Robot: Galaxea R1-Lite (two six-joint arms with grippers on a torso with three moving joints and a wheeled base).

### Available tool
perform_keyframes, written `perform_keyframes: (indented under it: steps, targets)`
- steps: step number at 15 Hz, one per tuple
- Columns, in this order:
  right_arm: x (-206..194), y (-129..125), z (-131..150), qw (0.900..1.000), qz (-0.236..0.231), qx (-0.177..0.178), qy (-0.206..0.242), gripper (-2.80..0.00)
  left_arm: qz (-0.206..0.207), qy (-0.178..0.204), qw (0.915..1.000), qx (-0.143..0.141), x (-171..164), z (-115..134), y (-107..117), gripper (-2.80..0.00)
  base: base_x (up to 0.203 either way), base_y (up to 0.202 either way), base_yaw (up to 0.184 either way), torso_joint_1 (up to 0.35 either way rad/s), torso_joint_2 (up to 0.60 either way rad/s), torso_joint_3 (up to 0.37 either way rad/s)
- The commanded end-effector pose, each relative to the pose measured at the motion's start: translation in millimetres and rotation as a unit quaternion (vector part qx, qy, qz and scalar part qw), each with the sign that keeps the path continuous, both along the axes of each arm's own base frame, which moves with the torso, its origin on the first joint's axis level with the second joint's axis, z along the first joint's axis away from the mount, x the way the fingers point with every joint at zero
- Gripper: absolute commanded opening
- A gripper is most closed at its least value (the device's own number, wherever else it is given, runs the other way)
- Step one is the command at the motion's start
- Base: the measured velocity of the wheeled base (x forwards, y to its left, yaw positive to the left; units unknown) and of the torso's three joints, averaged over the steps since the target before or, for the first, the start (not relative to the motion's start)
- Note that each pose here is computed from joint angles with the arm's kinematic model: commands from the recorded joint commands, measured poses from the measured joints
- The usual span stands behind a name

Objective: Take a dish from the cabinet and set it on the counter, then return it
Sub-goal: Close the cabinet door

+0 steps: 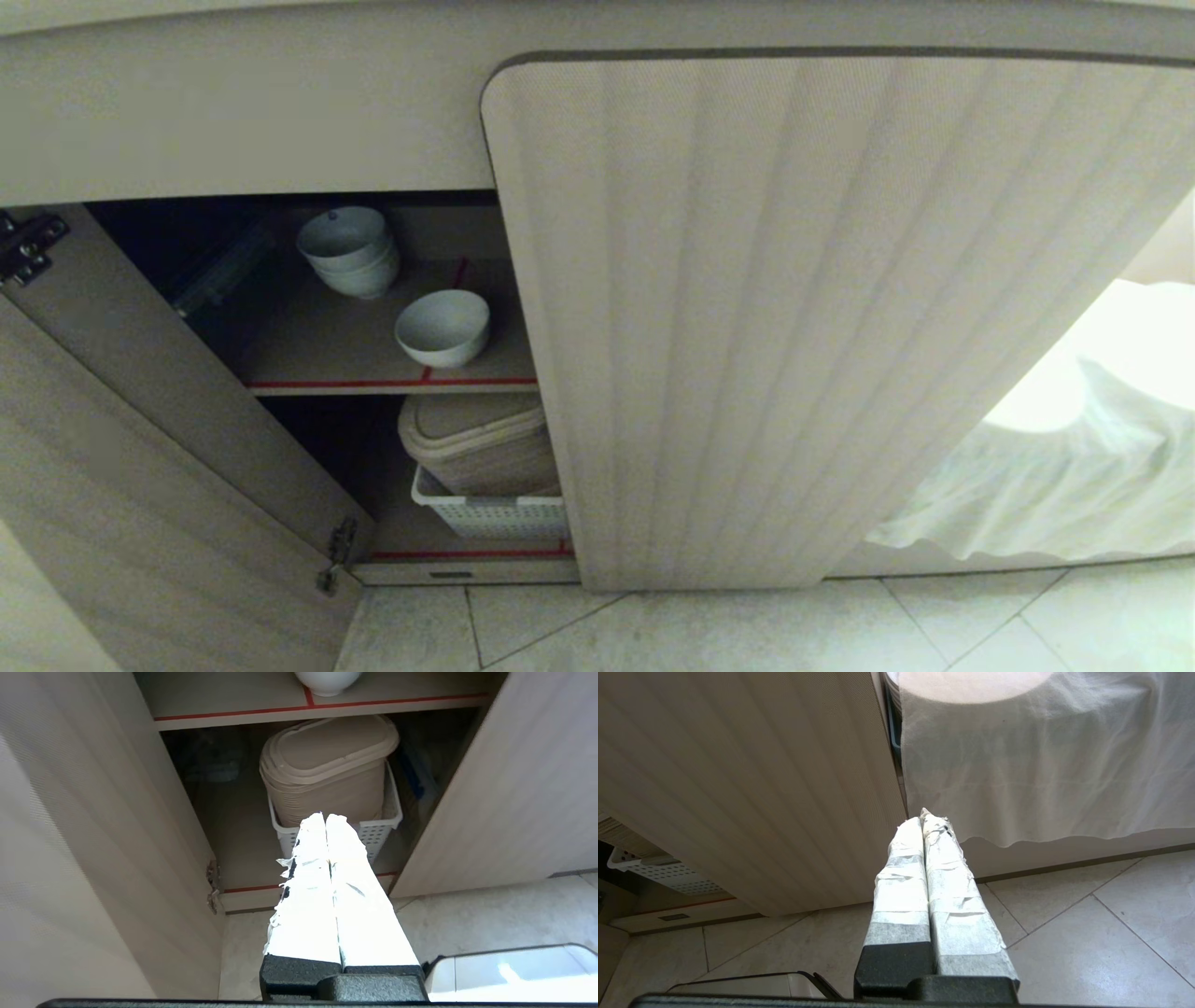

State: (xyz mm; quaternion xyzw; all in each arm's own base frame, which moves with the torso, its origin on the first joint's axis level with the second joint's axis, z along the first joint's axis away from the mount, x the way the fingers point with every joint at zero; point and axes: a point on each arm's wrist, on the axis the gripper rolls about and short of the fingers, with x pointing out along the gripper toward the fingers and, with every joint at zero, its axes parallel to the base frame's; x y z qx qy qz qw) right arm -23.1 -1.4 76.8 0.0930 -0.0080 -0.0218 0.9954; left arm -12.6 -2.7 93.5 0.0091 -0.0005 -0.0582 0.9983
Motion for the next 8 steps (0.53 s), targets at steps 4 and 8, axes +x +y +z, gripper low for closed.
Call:
perform_keyframes:
  steps: [4, 8]
  targets:
    - [0.1, 0.0, 0.0, 1.0, 0.0, 0.001, 0.001, -2.8, 0.035, -0.003, 0.9994, -0.001, -12.9, -11.4, 2.0, -2.8, 0.0, 0.0, 0.0, 0.0, 0.0, 0.0]
    - [0.1, 0.0, 0.0, 1.0, 0.0, 0.001, 0.001, -2.8, 0.045, 0.006, 0.9988, 0.018, -10.9, -17.3, 2.4, -2.8, 0.0, 0.0, 0.0, 0.0, 0.0, 0.0]
